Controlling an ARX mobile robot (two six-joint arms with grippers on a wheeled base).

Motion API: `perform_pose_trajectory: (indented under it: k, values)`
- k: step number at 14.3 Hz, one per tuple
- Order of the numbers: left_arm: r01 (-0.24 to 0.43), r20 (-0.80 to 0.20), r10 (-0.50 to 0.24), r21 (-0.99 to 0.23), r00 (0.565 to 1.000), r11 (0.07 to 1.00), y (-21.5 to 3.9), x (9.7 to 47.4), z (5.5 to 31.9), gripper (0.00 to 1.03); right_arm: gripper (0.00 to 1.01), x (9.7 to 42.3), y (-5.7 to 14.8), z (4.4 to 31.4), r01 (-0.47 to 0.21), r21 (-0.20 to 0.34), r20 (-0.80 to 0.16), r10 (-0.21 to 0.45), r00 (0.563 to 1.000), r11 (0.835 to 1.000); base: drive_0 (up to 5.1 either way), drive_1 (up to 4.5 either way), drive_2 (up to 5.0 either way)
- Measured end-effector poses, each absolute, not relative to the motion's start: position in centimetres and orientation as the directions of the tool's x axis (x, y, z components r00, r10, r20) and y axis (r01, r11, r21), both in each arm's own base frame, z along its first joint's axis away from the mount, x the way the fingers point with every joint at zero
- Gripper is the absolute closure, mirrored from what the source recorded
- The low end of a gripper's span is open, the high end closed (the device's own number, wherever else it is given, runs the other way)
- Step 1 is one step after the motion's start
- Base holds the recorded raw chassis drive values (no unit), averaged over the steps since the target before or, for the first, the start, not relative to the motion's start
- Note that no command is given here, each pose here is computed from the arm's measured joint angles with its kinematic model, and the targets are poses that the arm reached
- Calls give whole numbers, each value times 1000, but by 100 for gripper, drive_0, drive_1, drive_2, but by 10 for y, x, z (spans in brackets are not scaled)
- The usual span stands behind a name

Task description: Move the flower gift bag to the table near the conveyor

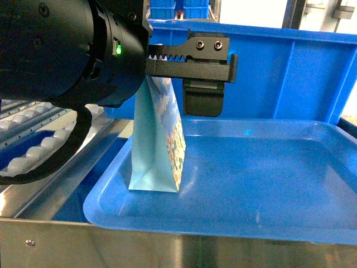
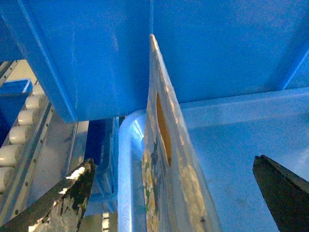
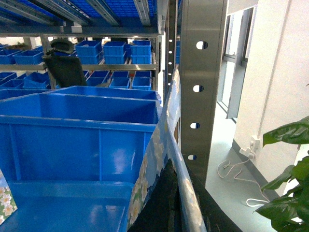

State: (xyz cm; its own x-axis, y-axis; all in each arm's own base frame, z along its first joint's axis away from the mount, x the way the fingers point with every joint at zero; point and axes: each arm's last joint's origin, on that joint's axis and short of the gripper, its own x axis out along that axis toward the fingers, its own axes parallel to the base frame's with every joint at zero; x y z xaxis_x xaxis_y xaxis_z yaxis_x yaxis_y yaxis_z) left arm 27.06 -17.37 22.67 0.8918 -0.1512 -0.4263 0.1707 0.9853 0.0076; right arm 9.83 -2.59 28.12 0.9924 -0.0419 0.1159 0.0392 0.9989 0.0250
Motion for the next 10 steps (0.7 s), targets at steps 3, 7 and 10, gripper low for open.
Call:
perform_pose_trajectory:
  k: [3,7,10]
  values:
    - [141,-418,-120,18,901,990,-172,272,224,20,99,98,-26,281,39,25,116,-42,992,999,0,0,0]
    - [137,-425,-115,22,898,990,-170,272,220,63,99,98,-26,281,39,25,116,-42,992,999,0,0,0]
    - [137,-424,-117,18,898,990,-168,272,217,94,99,98,-26,281,39,25,116,-42,992,999,0,0,0]
